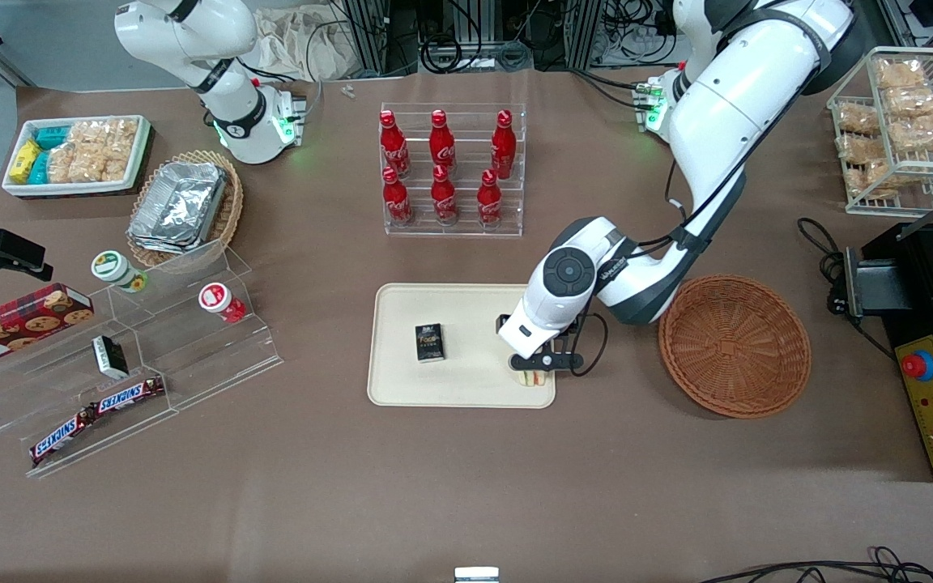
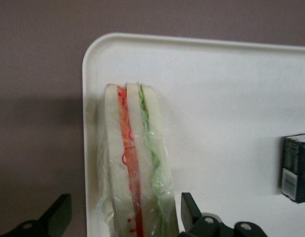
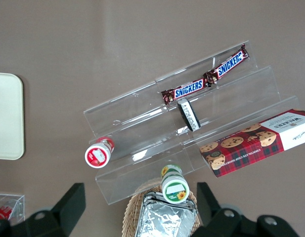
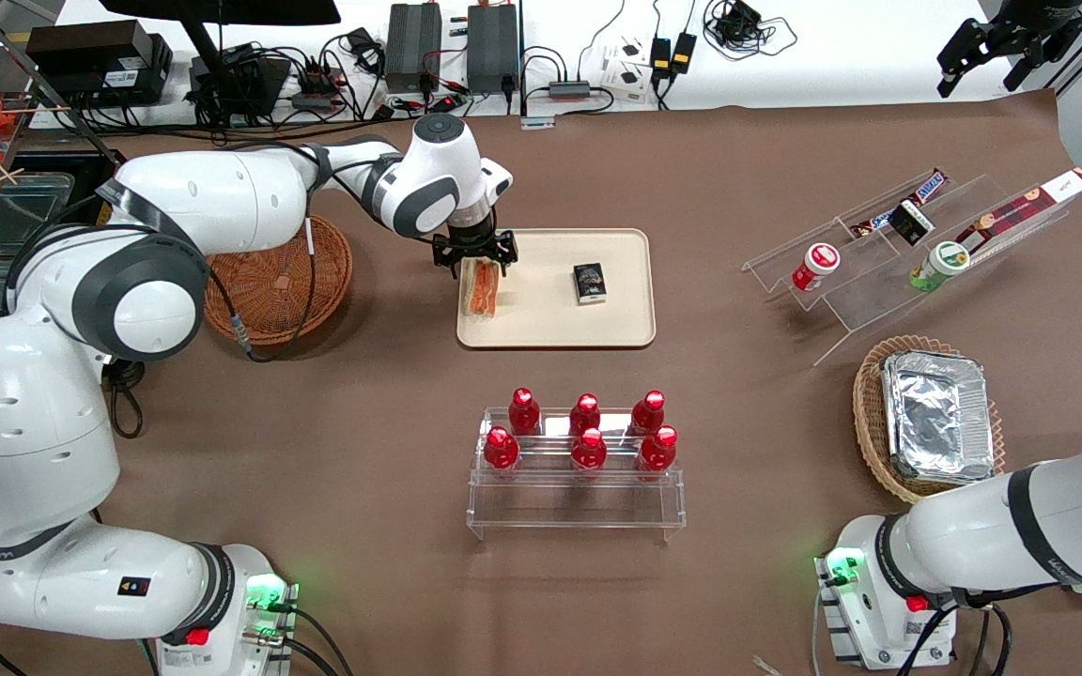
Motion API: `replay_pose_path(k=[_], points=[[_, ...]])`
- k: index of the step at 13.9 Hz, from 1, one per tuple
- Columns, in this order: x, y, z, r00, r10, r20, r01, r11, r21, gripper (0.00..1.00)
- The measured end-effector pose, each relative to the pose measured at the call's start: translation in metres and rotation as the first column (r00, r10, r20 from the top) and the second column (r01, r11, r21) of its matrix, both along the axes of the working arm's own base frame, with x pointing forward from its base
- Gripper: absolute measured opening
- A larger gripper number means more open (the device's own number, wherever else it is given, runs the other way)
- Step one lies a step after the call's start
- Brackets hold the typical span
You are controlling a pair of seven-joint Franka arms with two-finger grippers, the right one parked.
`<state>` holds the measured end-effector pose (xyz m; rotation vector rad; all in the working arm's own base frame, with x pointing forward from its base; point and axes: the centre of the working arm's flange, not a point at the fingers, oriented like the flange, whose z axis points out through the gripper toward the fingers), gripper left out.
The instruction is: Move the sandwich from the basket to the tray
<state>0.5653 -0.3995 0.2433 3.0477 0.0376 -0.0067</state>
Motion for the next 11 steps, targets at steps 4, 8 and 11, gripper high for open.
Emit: replay_pose_path(k=[4, 8, 11], points=[[0.032, 0.034, 0.089, 0.993, 0.089, 0.073, -0.088, 0.996, -0.012, 1.00], [0.034, 0.077, 0.178, 0.983, 0.158, 0.093, -0.161, 0.987, 0.024, 1.00], [0.036, 0.114, 0.217, 0.989, 0.133, 0.058, -0.135, 0.990, 0.030, 1.00]])
